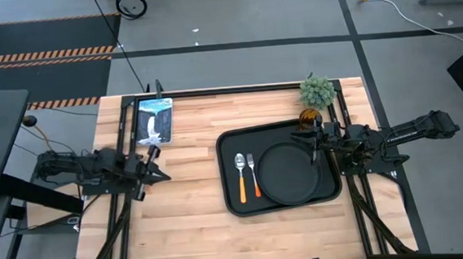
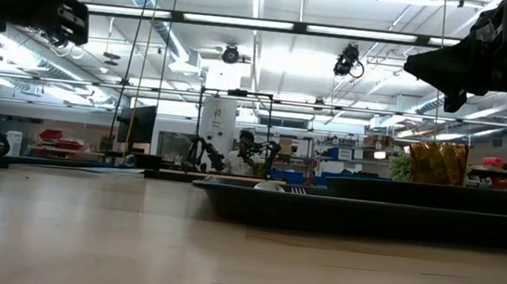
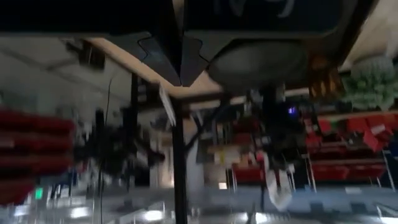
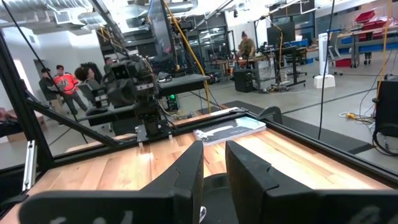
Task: Pick and place plate/cup/fork/spoon on tray
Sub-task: Return to Home Position
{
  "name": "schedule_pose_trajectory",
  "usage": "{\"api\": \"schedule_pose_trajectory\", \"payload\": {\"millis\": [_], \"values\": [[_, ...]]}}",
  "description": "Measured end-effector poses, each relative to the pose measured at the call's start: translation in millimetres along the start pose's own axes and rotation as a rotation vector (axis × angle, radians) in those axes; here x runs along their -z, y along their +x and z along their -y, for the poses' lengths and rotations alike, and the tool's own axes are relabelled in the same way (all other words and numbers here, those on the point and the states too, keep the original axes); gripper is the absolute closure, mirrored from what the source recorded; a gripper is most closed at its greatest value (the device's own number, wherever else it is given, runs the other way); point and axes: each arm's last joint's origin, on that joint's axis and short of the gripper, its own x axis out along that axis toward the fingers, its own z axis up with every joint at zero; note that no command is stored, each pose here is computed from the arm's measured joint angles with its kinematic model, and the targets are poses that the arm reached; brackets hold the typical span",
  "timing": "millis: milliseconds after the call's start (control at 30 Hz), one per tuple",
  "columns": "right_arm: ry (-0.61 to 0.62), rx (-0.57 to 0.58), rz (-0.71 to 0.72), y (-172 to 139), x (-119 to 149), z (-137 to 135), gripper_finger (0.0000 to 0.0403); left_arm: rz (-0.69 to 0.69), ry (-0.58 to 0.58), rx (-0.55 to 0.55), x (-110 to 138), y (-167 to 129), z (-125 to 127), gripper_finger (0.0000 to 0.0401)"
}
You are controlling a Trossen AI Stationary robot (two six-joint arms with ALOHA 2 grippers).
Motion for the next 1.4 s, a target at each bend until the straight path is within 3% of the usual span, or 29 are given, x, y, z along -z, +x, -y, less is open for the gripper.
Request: {"api": "schedule_pose_trajectory", "payload": {"millis": [200,567,833,1400], "values": [[0.000,0.000,0.000,0,0,0,0.0328,-0.114,0.017,0.006,11,-1,1,0.0392],[0.000,0.000,0.000,0,0,0,0.0328,-0.134,0.019,-0.027,13,-1,0,0.0392],[0.000,0.000,0.000,0,0,0,0.0328,-0.063,0.056,-0.033,6,0,1,0.0392],[0.000,0.000,0.000,0,0,0,0.0328,-0.055,0.052,-0.006,6,0,4,0.0392]]}}
